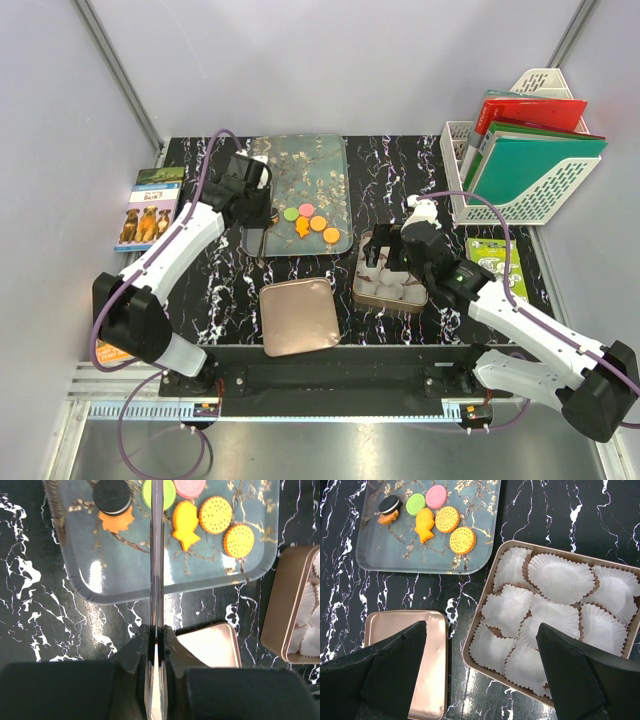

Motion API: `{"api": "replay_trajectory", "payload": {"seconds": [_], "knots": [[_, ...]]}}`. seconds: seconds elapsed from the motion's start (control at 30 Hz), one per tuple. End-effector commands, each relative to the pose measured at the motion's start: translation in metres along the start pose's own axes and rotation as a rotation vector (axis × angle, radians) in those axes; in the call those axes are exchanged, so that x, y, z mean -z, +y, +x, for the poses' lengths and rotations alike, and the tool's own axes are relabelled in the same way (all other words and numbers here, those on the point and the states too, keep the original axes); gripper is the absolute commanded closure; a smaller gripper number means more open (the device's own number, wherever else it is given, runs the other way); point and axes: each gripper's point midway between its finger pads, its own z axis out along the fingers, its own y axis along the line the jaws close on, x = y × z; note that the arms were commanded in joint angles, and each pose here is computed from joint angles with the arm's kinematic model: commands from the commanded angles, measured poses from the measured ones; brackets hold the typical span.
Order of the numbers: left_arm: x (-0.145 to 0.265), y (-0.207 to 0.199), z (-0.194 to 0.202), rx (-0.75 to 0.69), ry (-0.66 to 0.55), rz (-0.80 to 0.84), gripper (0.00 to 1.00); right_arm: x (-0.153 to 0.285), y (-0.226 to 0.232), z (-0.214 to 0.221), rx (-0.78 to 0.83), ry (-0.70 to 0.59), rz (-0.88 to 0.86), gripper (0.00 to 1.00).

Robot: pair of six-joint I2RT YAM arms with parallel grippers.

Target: Pack the cookies

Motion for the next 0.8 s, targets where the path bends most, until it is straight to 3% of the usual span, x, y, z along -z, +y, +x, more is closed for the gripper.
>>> {"api": "replay_trajectory", "payload": {"seconds": [0.0, 0.77], "knots": [[0.016, -0.002, -0.016, -0.039, -0.069, -0.011, 0.87, 0.001, 0.002, -0.009, -0.016, -0.03, 0.002, 0.0], [0.01, 0.005, -0.002, -0.06, -0.039, -0.035, 0.66, 0.0, -0.004, 0.0, -0.018, -0.018, 0.017, 0.0]]}}
